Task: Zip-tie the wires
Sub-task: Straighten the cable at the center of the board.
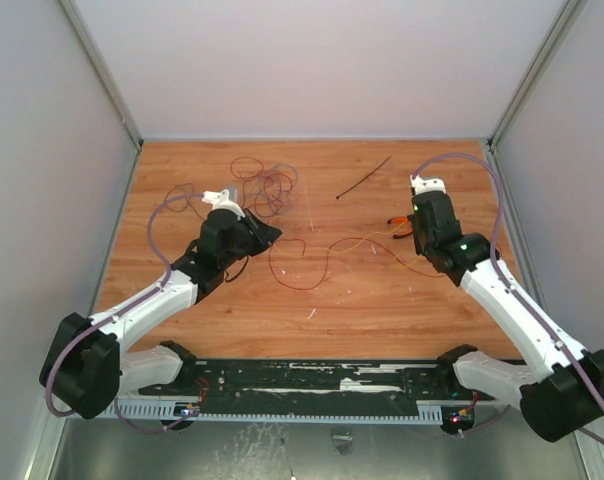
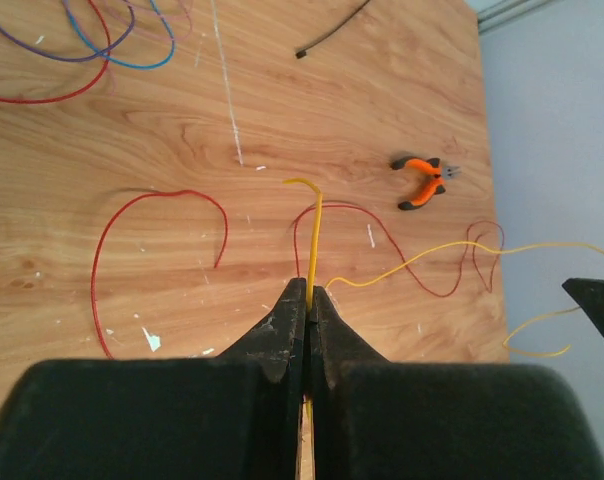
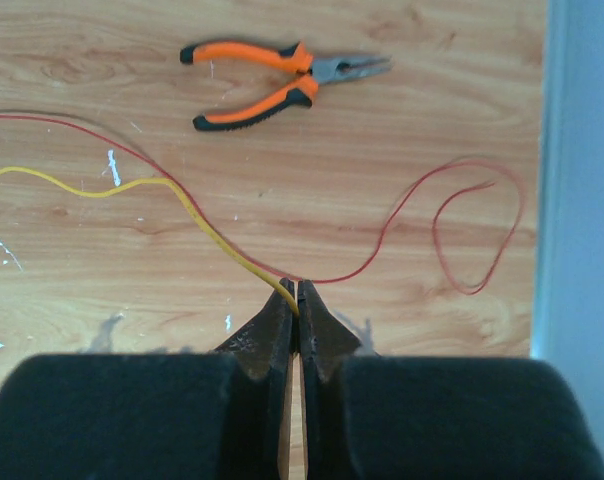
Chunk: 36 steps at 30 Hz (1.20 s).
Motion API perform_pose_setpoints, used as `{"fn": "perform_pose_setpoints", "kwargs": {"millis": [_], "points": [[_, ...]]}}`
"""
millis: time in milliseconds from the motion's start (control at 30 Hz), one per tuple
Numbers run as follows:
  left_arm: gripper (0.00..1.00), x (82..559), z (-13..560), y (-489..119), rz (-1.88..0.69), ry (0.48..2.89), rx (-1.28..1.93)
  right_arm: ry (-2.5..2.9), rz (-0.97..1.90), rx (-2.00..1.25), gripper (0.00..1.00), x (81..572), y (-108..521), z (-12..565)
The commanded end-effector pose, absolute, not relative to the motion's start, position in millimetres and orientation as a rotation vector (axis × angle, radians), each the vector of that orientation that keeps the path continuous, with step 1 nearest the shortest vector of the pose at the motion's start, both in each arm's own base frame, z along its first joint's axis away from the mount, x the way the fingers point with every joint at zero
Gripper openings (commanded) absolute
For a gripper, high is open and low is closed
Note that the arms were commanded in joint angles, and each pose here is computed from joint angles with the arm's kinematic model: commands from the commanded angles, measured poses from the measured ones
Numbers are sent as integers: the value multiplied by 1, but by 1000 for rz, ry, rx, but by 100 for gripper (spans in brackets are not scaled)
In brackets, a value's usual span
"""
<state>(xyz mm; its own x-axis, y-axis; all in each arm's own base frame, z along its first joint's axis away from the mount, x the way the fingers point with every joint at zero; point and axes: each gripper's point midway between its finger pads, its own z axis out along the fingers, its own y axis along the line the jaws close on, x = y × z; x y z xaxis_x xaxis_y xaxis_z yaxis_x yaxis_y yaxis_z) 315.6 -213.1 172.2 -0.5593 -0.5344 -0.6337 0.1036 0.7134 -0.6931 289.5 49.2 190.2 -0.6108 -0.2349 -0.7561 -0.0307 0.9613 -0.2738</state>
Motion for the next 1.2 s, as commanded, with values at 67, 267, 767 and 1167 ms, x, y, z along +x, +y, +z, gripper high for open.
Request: {"fn": "perform_pose_setpoints", "kwargs": {"millis": [67, 267, 767, 1167], "points": [[0, 319, 159, -215, -851, 1983, -340, 2326, -141, 63, 0, 292, 36, 167], [0, 315, 138, -214, -834, 1985, -392, 2368, -72, 142, 0, 307, 27, 150], [0, 313, 95, -201, -712, 2024, -435, 2490, 43, 346, 0, 303, 12, 49], [0, 309, 52, -189, -604, 2078, -472, 2598, -113, 365, 8, 310, -14, 17]]}}
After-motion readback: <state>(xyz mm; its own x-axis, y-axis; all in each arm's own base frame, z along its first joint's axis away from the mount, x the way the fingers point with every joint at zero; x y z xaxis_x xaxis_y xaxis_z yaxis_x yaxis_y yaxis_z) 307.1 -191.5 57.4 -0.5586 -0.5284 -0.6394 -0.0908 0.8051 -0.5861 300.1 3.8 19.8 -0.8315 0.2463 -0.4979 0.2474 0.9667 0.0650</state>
